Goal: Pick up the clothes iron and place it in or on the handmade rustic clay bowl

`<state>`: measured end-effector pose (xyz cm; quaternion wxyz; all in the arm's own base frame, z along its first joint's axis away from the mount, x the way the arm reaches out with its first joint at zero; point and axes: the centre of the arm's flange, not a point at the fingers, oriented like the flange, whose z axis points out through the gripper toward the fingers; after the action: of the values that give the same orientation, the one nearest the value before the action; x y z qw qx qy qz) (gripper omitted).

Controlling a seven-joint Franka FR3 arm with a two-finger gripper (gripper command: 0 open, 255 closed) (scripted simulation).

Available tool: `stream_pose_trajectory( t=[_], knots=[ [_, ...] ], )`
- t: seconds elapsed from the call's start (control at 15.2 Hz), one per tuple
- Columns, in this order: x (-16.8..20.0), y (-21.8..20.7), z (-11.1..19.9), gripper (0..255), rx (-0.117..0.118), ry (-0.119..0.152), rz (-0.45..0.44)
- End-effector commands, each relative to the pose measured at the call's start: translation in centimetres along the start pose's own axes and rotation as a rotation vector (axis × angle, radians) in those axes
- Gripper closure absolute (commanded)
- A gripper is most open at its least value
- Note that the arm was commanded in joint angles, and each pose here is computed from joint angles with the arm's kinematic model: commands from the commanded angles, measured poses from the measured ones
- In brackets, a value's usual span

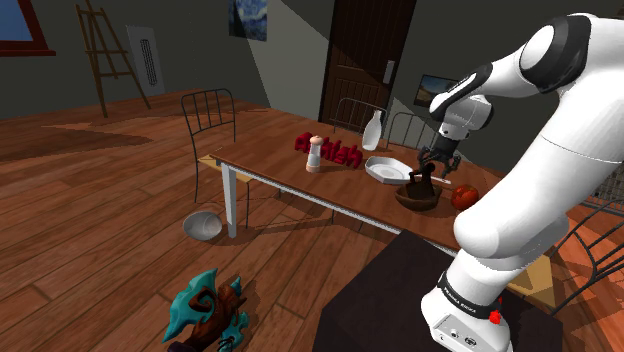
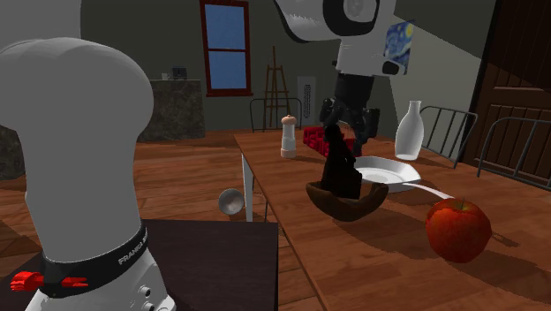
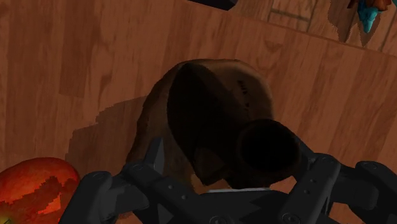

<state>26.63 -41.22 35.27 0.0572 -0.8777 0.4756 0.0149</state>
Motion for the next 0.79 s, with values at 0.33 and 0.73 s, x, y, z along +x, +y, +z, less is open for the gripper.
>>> stream_pose_trajectory(
  t=[0.33, 0.73],
  knots=[
    [0.0, 0.0, -5.0, 0, 0.000, 0.000, 0.000],
    [0.0, 0.0, -5.0, 0, 0.000, 0.000, 0.000]
  ],
)
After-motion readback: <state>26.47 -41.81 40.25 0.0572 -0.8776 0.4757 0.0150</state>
